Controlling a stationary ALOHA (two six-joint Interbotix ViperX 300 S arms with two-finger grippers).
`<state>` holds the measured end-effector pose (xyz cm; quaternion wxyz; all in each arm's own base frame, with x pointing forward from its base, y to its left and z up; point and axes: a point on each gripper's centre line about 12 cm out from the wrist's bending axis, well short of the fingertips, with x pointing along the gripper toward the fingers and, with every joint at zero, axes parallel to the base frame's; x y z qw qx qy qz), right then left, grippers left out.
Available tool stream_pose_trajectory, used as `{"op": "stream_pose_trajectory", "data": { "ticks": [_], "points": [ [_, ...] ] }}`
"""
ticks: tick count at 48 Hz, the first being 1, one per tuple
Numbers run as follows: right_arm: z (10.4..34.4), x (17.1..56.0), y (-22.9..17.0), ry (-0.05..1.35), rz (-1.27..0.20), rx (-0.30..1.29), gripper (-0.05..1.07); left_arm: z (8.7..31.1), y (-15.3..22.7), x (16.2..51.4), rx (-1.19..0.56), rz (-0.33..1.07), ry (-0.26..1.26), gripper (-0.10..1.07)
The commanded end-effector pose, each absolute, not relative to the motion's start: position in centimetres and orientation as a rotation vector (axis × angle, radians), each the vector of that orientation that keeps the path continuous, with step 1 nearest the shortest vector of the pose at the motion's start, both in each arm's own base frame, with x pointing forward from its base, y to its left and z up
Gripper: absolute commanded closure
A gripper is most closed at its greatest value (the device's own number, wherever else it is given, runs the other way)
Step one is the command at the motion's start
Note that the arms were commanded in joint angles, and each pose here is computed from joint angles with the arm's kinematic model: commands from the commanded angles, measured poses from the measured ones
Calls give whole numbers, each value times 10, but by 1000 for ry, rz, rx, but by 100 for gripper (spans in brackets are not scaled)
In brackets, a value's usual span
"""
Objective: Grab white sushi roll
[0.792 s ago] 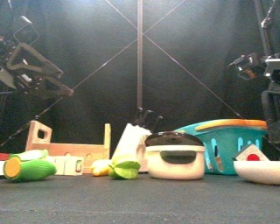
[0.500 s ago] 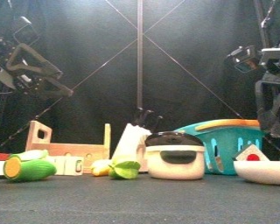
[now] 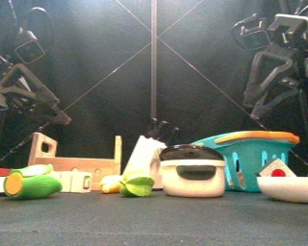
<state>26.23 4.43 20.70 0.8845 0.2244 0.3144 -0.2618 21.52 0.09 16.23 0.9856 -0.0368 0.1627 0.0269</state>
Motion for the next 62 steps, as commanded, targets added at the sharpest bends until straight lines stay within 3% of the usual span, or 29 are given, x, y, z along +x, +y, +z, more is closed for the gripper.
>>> {"op": "stream_pose_trajectory", "data": {
  "ticks": [1, 11, 24, 44, 62],
  "points": [
    [213, 266, 42, 629, -532, 476, 17, 166, 1, 225, -87, 52, 419, -6],
    [199, 266, 41, 662, -528, 462, 17, 180, 5, 239, -53, 35, 614, -6],
    [185, 261, 38, 696, -530, 450, 17, 194, 25, 250, 118, 53, 673, -6],
    [176, 264, 32, 714, -535, 451, 17, 150, 52, 259, 144, 102, 928, -6],
    [170, 266, 34, 733, -523, 456, 17, 127, 76, 277, 202, 117, 1001, -6]
  ]
}}
